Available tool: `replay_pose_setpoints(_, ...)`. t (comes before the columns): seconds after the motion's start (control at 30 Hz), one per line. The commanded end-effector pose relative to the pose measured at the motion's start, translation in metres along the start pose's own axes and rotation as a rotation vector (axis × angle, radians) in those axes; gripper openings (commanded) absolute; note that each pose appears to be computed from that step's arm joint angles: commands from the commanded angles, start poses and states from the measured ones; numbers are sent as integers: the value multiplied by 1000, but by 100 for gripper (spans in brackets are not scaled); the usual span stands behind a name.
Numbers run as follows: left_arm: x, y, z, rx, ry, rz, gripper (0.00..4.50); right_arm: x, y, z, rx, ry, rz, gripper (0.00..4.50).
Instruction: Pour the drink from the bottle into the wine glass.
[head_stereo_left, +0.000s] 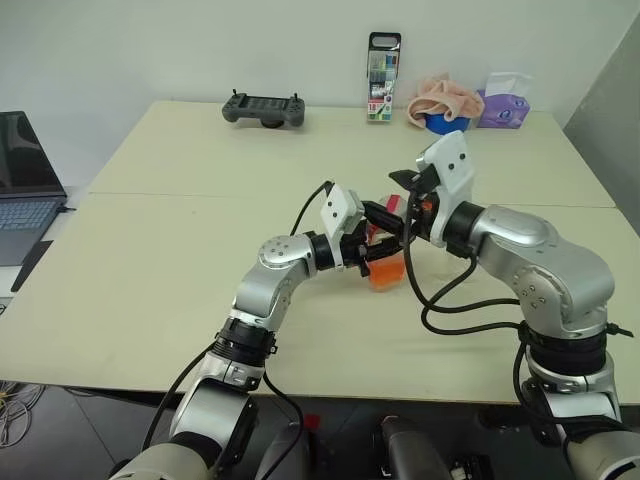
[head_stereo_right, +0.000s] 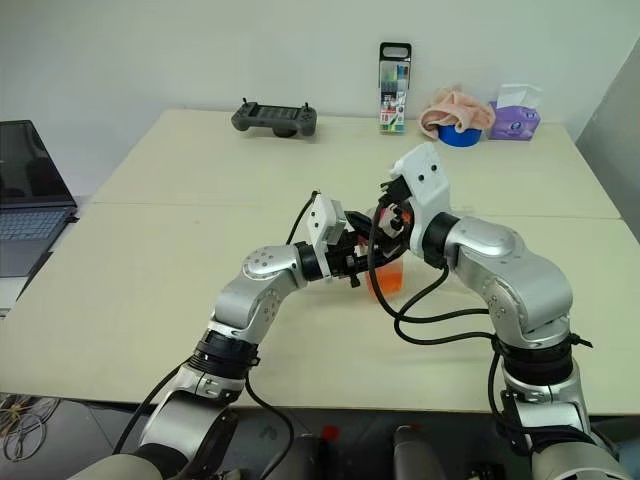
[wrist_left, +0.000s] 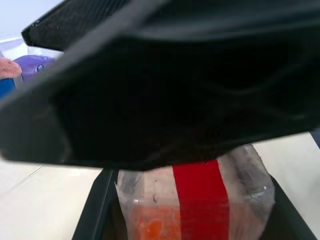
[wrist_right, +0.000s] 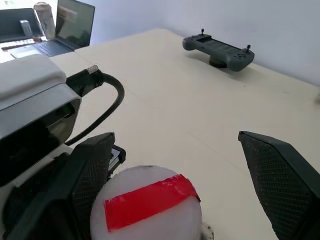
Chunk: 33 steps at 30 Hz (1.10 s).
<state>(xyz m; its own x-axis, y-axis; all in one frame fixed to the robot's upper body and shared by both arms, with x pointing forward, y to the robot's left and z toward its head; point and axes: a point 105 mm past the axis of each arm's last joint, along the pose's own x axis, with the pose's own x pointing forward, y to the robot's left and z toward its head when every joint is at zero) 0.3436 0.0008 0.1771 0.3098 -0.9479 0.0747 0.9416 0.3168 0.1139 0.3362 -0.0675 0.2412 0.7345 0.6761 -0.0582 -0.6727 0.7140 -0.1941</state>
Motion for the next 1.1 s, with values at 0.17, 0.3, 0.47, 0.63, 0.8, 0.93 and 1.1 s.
replay_pose_setpoints(0.17,5,-4,20,66,-53,-32,169,-20,-23,6,6,-34,-96,421)
replay_pose_setpoints(0.3,5,-4,19,66,-50,-31,169,-34,-10,14,45,-84,-9,421)
replay_pose_setpoints(0.47,6,-6,18,65,-48,-37,169,-44,3,18,72,-101,52,421)
replay_pose_setpoints(0.63,6,-6,18,65,-48,-41,169,-50,12,14,77,-89,89,421)
replay_pose_setpoints(0.8,6,-5,17,70,-42,-44,169,-48,20,17,47,-88,111,421)
replay_pose_setpoints(0.93,7,-5,18,72,-41,-43,169,-36,8,12,9,-49,7,421)
replay_pose_setpoints(1.1,8,-6,17,72,-42,-44,169,-24,12,6,20,-48,-14,421)
